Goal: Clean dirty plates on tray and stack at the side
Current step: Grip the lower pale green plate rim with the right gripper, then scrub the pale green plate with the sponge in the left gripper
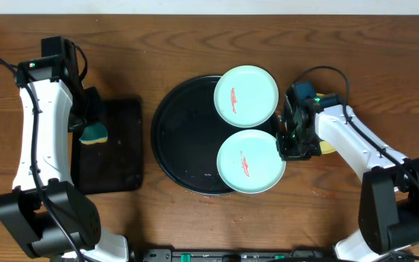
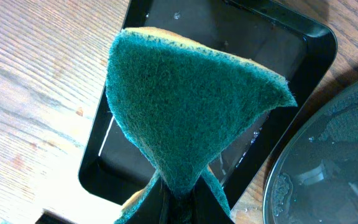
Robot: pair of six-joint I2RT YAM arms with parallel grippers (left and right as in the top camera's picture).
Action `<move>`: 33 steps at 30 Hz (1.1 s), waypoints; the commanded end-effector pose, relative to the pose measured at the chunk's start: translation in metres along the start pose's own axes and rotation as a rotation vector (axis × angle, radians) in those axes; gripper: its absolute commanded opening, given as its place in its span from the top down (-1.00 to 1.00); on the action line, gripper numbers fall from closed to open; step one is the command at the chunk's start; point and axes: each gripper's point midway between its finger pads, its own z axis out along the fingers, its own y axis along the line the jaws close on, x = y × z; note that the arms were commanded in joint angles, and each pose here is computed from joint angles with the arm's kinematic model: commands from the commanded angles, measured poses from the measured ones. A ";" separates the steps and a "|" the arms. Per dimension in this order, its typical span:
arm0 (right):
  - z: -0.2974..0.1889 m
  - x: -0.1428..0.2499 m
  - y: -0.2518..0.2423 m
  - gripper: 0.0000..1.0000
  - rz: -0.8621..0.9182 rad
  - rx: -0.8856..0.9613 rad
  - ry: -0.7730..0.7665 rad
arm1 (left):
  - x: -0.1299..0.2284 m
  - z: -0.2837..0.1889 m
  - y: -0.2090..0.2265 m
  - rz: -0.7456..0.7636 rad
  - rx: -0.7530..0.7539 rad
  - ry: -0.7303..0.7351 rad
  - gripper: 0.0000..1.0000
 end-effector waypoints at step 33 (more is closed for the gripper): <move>0.022 -0.047 0.149 0.98 0.096 -0.198 -0.255 | -0.001 -0.003 -0.010 0.013 0.056 -0.002 0.85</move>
